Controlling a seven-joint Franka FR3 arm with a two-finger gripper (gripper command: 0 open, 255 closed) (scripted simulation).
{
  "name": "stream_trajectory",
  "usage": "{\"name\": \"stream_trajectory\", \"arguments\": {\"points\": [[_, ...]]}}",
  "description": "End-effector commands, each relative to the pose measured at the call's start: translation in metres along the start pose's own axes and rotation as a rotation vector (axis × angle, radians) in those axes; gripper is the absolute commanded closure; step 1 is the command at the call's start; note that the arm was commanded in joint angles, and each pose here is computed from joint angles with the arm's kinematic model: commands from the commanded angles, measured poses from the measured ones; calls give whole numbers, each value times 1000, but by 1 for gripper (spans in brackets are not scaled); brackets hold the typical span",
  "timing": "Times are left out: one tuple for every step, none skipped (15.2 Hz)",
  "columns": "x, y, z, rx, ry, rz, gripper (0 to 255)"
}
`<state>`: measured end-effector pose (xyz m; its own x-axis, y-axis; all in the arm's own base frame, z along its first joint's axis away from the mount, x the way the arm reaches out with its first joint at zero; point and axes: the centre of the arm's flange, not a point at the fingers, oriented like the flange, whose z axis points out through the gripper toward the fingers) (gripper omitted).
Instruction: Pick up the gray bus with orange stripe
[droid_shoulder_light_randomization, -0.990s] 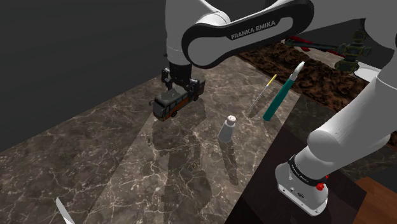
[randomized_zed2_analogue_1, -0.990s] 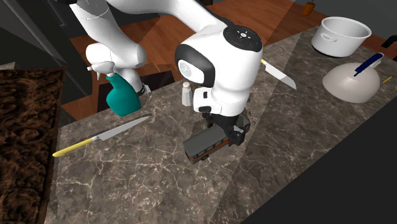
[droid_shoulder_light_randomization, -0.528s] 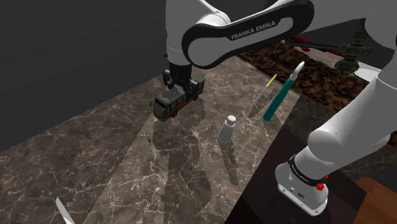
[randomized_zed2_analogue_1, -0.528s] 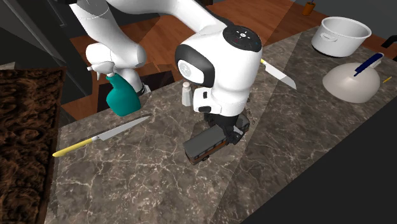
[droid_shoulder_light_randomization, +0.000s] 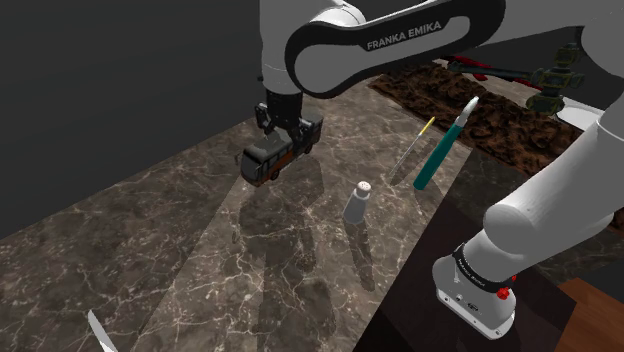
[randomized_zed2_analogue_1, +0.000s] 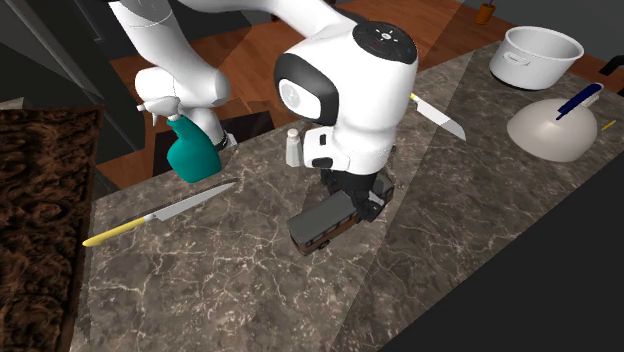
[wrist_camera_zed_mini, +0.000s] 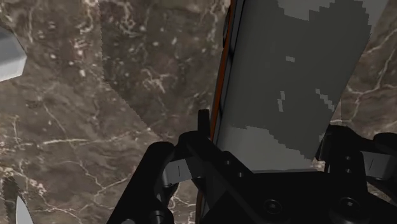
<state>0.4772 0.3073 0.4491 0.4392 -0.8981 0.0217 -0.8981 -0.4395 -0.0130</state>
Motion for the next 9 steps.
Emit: {"name": "stream_trajectory", "arguments": {"points": [[1,-1,-11,1,0,0,255],[2,-2,-16,1,0,0,255],[2,-2,-22,1,0,0,255],[2,-2,-27,1,0,0,255],[2,-2,-32,1,0,0,255],[2,-2,-38,1,0,0,255],[2,-2,-43,1,0,0,255],[2,-2,-48,1,0,0,255],[2,-2,-53,1,0,0,255]]}}
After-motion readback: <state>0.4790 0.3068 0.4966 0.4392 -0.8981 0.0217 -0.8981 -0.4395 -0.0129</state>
